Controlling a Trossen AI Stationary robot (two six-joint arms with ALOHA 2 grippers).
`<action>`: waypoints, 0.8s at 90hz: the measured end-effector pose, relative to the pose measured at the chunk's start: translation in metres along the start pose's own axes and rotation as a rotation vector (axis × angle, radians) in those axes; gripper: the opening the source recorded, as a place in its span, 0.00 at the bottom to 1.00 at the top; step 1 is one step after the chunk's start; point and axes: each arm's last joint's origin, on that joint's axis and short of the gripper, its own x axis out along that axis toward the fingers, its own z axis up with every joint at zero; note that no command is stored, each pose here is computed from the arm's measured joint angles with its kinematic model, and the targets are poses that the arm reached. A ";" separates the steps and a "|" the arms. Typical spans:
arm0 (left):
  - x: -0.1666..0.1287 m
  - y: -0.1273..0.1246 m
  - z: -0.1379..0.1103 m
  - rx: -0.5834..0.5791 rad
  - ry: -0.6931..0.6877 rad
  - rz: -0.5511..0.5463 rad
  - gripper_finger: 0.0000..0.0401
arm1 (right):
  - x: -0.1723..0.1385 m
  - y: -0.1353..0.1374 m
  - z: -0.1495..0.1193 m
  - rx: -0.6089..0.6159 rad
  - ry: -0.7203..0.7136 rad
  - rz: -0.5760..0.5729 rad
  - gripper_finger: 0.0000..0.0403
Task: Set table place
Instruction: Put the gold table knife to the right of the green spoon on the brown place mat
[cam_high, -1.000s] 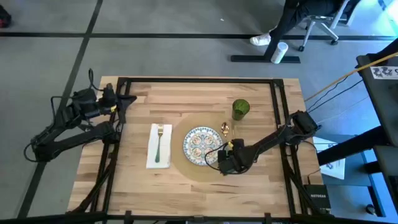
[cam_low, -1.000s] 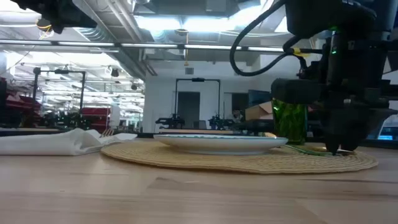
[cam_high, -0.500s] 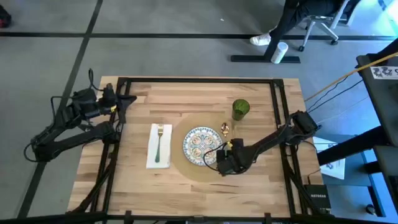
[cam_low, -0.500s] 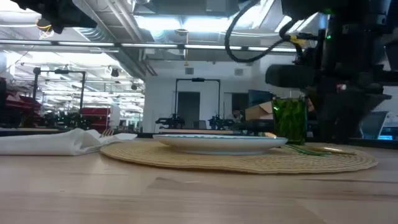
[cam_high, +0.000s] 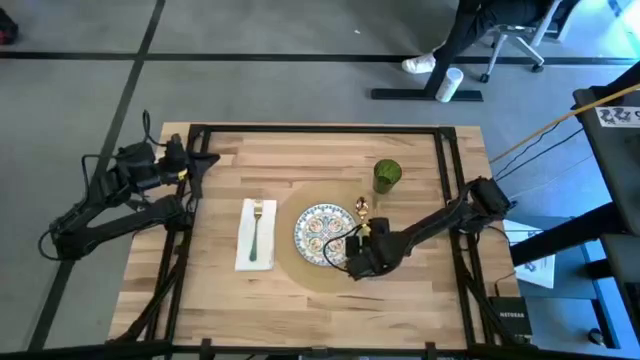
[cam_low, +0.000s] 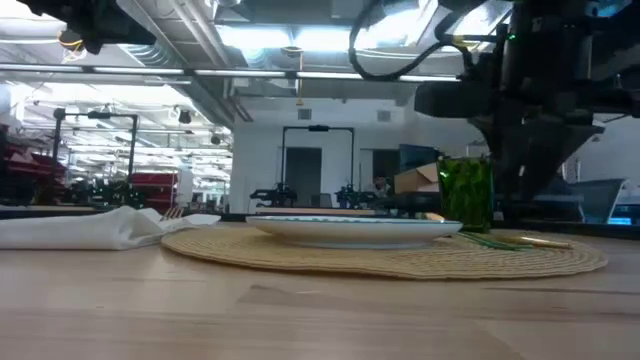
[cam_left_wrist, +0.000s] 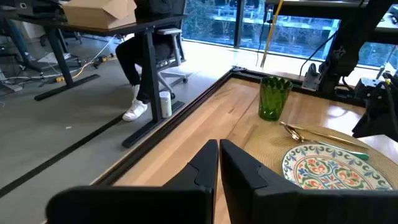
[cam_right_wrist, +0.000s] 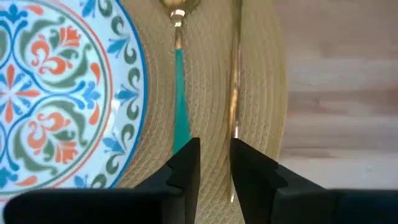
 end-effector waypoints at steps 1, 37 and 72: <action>0.000 0.000 0.000 0.000 0.000 0.000 0.00 | 0.000 0.000 0.000 -0.001 -0.001 -0.003 0.18; 0.000 0.000 0.000 0.000 0.000 0.000 0.00 | -0.001 0.005 0.019 -0.048 -0.037 -0.042 0.15; 0.000 0.000 0.000 0.000 0.000 0.000 0.00 | 0.022 0.008 0.052 -0.150 -0.067 -0.124 0.01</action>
